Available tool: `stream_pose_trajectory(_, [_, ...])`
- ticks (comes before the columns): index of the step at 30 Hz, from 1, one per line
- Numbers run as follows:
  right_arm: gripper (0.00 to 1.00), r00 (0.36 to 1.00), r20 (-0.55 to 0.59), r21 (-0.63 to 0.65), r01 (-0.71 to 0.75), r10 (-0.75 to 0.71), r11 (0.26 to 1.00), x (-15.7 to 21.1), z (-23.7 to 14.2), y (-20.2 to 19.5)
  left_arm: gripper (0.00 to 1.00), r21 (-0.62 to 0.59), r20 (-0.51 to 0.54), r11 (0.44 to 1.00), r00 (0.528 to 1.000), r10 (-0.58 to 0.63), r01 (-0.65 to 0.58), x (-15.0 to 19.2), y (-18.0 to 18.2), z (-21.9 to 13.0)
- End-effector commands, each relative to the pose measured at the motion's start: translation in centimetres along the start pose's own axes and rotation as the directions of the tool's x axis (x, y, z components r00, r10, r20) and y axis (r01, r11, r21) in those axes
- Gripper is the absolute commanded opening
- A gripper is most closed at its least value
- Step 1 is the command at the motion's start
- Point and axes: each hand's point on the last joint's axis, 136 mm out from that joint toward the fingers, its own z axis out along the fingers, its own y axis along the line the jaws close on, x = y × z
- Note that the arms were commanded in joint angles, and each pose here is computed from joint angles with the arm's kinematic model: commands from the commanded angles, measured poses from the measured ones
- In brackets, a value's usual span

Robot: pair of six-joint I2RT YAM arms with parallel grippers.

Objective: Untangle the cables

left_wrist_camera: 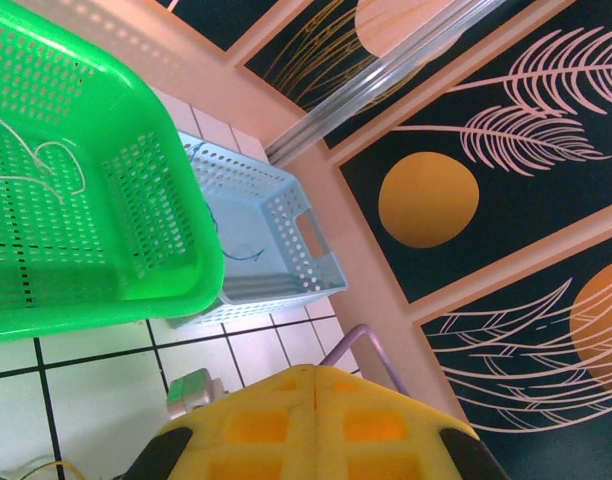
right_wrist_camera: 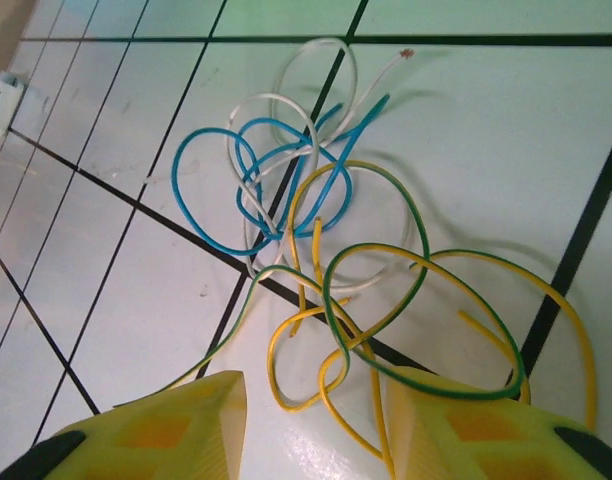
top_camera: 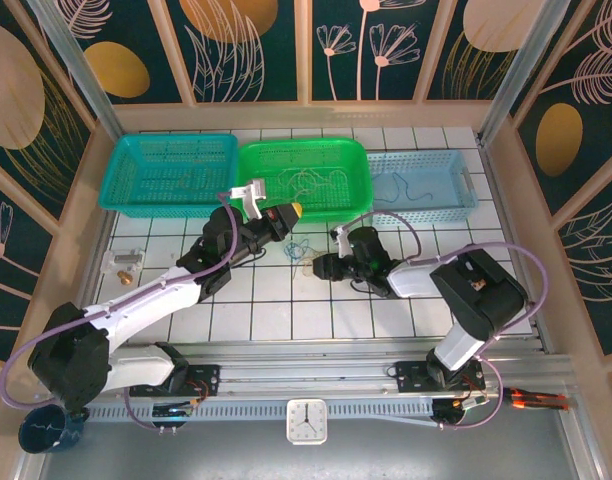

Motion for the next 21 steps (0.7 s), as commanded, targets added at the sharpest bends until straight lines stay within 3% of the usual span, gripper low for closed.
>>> stream_pose_trajectory(1, [0.42,0.999,0.043,0.011,0.02,-0.021,1.0,-1.3,-1.5,0.6,0.0,0.045,0.016,0.999,1.0,-0.003,0.003,-0.7,-1.3,-0.2])
stream_pose_trajectory(7, [0.38,0.996,0.071,0.006,0.045,-0.045,0.999,-2.8,-2.3,1.6,0.0,0.002,0.003,1.0,1.0,0.015,-0.015,-0.1,-0.1,-0.2])
stream_pose_trajectory(9, [0.37,0.996,0.074,0.007,0.048,-0.048,0.999,-3.1,-2.3,1.7,0.05,-0.021,-0.001,1.0,1.0,0.022,-0.022,0.3,0.6,-0.4])
stream_pose_trajectory(16, [0.41,0.998,0.047,0.01,0.051,-0.052,0.999,-2.7,-1.7,1.5,0.43,-0.116,-0.033,0.993,0.999,0.031,-0.034,2.2,4.0,-0.9])
stream_pose_trajectory(18, [0.41,0.998,0.041,-0.005,0.051,-0.051,0.999,-2.5,-1.5,2.0,0.6,-0.137,-0.037,0.99,0.999,0.029,-0.034,2.6,4.8,-1.2])
stream_pose_trajectory(21, [0.41,0.998,0.027,-0.013,0.063,-0.062,0.998,-2.1,-1.2,2.8,0.97,-0.177,-0.035,0.984,0.999,0.027,-0.033,3.2,6.1,-1.7])
